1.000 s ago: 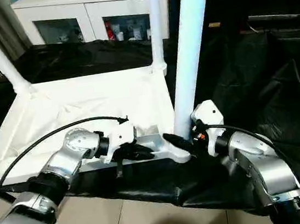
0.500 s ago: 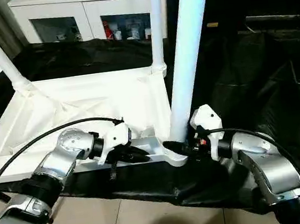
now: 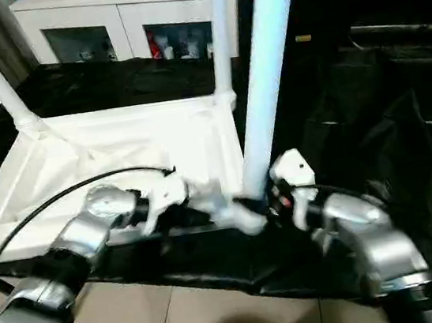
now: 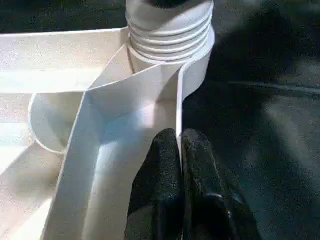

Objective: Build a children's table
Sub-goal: Rotate leg to tighten

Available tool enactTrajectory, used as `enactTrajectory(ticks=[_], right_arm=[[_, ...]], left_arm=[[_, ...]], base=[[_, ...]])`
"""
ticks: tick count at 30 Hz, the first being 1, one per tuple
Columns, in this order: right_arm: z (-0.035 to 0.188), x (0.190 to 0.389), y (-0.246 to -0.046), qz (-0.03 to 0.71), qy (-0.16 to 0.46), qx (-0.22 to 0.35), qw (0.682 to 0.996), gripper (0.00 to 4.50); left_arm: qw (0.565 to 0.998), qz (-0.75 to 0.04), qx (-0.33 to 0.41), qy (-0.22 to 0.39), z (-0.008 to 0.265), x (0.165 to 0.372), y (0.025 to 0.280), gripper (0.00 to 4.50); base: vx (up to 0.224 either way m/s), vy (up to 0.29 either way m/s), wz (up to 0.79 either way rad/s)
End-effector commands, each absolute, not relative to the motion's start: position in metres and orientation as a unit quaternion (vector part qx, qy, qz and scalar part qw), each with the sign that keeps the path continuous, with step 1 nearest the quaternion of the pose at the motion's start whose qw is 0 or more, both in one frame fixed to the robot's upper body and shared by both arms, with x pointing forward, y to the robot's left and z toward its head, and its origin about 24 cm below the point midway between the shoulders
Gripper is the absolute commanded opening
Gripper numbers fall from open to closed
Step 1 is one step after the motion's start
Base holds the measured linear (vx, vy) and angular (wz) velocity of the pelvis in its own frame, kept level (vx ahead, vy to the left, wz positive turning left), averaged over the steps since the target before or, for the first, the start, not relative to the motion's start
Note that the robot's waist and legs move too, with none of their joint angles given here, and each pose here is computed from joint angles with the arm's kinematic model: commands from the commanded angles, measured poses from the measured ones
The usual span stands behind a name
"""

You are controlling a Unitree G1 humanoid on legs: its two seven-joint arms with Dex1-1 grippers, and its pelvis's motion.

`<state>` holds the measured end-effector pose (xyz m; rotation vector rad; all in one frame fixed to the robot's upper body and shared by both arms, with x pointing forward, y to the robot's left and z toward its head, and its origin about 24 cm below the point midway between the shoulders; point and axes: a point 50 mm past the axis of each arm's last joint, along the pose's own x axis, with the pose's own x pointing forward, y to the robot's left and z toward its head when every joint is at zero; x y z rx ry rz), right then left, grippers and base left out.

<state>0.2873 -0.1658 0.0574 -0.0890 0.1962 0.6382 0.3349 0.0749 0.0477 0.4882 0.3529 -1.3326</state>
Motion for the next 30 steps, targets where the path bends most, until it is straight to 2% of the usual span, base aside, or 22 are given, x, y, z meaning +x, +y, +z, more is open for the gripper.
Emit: enactTrajectory(ticks=[1, 5, 6, 7, 10, 15, 16, 19, 23, 27, 30], right_arm=[[0.036, 0.285, -0.170, 0.258, 0.147, -0.053, 0.953, 1.93], [0.029, 0.300, -0.145, 0.161, 0.155, -0.018, 0.974, 1.93], [0.029, 0.300, -0.144, 0.160, 0.156, -0.018, 0.975, 1.93], [0.028, 0.307, -0.127, 0.132, 0.160, -0.010, 0.978, 1.93], [0.032, 0.315, -0.111, 0.145, 0.144, -0.013, 0.979, 1.93], [0.043, 0.320, -0.104, 0.175, 0.112, -0.005, 0.978, 1.93], [0.047, 0.320, -0.105, 0.191, 0.100, 0.000, 0.977, 2.49], [0.053, 0.319, -0.108, 0.221, 0.090, 0.002, 0.971, 2.65], [0.062, 0.306, -0.120, 0.329, 0.095, -0.067, 0.937, 3.07], [0.065, 0.295, -0.136, 0.380, 0.106, -0.094, 0.914, 3.17], [0.070, 0.283, -0.156, 0.423, 0.122, -0.100, 0.892, 3.17]], left_arm=[[0.782, -0.551, 0.229, 0.178, 0.042, 0.342, 0.078, 0.00], [0.822, -0.493, 0.221, 0.179, 0.042, 0.351, 0.062, 0.00], [0.823, -0.492, 0.220, 0.179, 0.042, 0.351, 0.062, 0.00], [0.831, -0.483, 0.209, 0.181, 0.042, 0.352, 0.052, 0.00], [0.834, -0.481, 0.199, 0.182, 0.041, 0.352, 0.044, 0.00], [0.828, -0.490, 0.200, 0.188, 0.039, 0.351, 0.047, 0.00], [0.824, -0.495, 0.200, 0.189, 0.039, 0.351, 0.048, 0.00], [0.816, -0.508, 0.201, 0.189, 0.039, 0.350, 0.051, 0.00], [0.790, -0.551, 0.199, 0.182, 0.039, 0.346, 0.062, 0.00], [0.760, -0.593, 0.198, 0.179, 0.038, 0.341, 0.073, 0.00], [0.697, -0.671, 0.184, 0.172, 0.040, 0.327, 0.086, 0.00]], base=[[0.000, 0.000, 0.00], [0.000, 0.000, 0.00], [0.000, 0.000, 0.00], [0.000, 0.000, 0.00], [0.000, 0.000, 0.00], [0.000, 0.000, 0.00], [0.000, 0.000, 0.00], [0.000, 0.000, 0.00], [0.000, 0.000, 0.00], [0.000, 0.000, 0.00], [0.000, 0.000, 0.00]])
